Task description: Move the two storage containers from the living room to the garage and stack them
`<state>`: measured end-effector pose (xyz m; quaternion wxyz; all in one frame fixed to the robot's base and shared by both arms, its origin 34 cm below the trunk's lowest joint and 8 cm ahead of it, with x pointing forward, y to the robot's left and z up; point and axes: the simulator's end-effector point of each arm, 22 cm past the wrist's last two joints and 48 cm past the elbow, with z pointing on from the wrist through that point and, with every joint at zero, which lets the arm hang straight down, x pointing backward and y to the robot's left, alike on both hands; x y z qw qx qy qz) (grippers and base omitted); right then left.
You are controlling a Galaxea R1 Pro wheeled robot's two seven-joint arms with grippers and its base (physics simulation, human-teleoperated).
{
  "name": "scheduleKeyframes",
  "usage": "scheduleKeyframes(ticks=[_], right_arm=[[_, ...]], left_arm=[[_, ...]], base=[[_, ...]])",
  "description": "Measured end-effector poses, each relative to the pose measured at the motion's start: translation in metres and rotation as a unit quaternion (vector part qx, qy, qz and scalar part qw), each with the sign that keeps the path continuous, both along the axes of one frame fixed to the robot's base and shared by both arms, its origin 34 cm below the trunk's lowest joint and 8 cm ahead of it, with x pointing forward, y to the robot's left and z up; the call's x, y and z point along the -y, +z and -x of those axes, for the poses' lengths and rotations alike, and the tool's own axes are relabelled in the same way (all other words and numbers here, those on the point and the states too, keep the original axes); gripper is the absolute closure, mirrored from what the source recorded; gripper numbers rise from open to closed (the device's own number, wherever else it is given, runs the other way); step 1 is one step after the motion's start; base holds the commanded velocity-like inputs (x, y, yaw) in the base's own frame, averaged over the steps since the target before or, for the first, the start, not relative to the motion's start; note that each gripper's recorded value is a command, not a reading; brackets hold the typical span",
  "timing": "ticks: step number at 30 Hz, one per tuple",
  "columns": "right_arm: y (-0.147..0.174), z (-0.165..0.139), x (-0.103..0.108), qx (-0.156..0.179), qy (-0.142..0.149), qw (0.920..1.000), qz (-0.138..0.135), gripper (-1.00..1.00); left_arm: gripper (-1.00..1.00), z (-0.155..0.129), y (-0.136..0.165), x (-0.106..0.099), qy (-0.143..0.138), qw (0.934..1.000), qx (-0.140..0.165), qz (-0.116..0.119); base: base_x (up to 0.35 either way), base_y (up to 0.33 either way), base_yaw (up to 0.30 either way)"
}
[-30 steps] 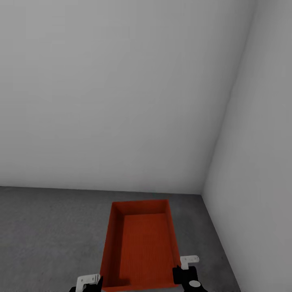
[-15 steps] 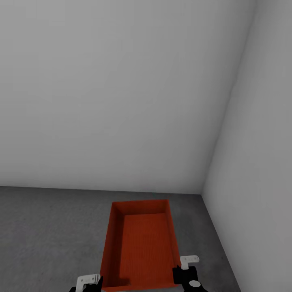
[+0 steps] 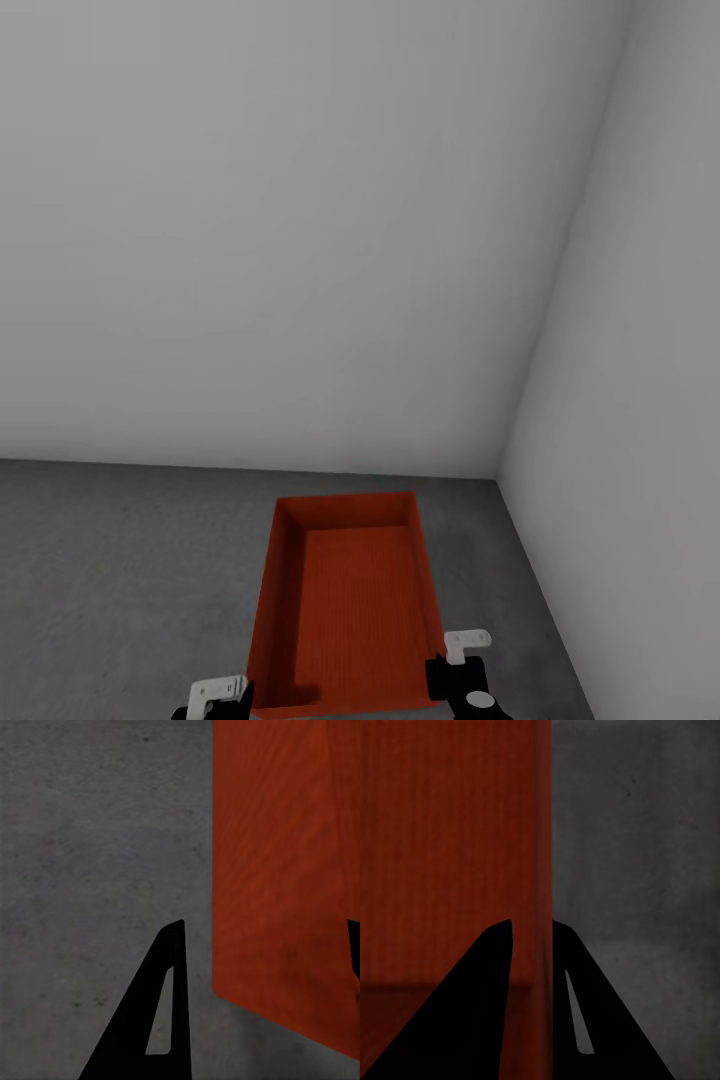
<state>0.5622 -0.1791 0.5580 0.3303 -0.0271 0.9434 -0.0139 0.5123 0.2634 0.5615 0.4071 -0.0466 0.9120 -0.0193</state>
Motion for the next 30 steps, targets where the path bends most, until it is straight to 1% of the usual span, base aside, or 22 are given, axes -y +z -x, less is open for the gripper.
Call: scheduleKeyframes(ticks=[20, 30], right_arm=[[0.0, 0.0, 0.0, 0.0, 0.0, 1.0, 0.0, 1.0], [-0.017, 0.001, 0.0, 0.0, 0.0, 1.0, 0.0, 1.0]], left_arm=[[1.0, 0.0, 0.0, 0.0, 0.0, 1.0, 0.0, 0.0], [1.0, 0.001, -0.017, 0.0, 0.0, 1.0, 0.0, 0.0]], base=[[0.0, 0.0, 0.0], [0.0, 0.0, 0.0]])
